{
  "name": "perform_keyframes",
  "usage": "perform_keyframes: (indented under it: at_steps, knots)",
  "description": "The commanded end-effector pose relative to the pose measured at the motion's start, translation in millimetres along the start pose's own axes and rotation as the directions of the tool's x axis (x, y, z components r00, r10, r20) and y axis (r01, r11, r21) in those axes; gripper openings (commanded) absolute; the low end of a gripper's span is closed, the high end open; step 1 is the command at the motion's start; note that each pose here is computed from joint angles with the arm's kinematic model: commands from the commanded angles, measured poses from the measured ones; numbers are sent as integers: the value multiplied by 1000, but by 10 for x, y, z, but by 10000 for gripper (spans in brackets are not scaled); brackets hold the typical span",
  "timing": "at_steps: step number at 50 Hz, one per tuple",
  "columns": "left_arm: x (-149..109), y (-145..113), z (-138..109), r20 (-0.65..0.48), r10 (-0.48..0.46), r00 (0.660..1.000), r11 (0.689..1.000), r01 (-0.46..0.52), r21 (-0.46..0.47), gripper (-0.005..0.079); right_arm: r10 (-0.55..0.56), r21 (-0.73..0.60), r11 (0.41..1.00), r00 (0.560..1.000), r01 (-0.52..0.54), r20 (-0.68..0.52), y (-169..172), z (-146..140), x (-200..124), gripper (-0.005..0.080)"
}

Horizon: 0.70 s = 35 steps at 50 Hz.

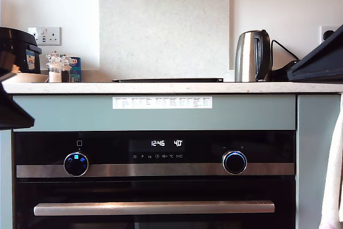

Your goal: Switch the oven into grill with fan mode by turning the left rotary switch to the symbol with a fan and a grill above it

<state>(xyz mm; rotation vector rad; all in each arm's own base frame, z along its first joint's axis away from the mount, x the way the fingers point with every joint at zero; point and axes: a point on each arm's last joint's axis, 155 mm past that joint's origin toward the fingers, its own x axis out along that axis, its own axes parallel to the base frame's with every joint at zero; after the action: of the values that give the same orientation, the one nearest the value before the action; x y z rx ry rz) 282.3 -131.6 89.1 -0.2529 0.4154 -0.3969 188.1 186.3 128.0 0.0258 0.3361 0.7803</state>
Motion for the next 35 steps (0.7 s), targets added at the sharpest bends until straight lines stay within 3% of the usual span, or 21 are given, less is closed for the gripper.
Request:
perform_keyframes:
  at_steps: [1,14,27,35]
  knots:
    - [40,-27,91,29,-7,1000,1000,7,-8,-19,-9,-10,1000,1000,9,-9,-16,-31,11,-12]
    - [205,30,169,67,19,998,999,-16,-47,-19,-16,-30,999,999,16,-27,-31,-77,10,-12]
    - [497,107,175,20,68,997,996,-67,-55,-19,-18,-30,999,999,17,-28,-33,-79,10,-12]
    - [678,188,105,0,100,995,984,-99,-145,-19,-27,-31,999,999,26,-37,-52,-102,9,-12]
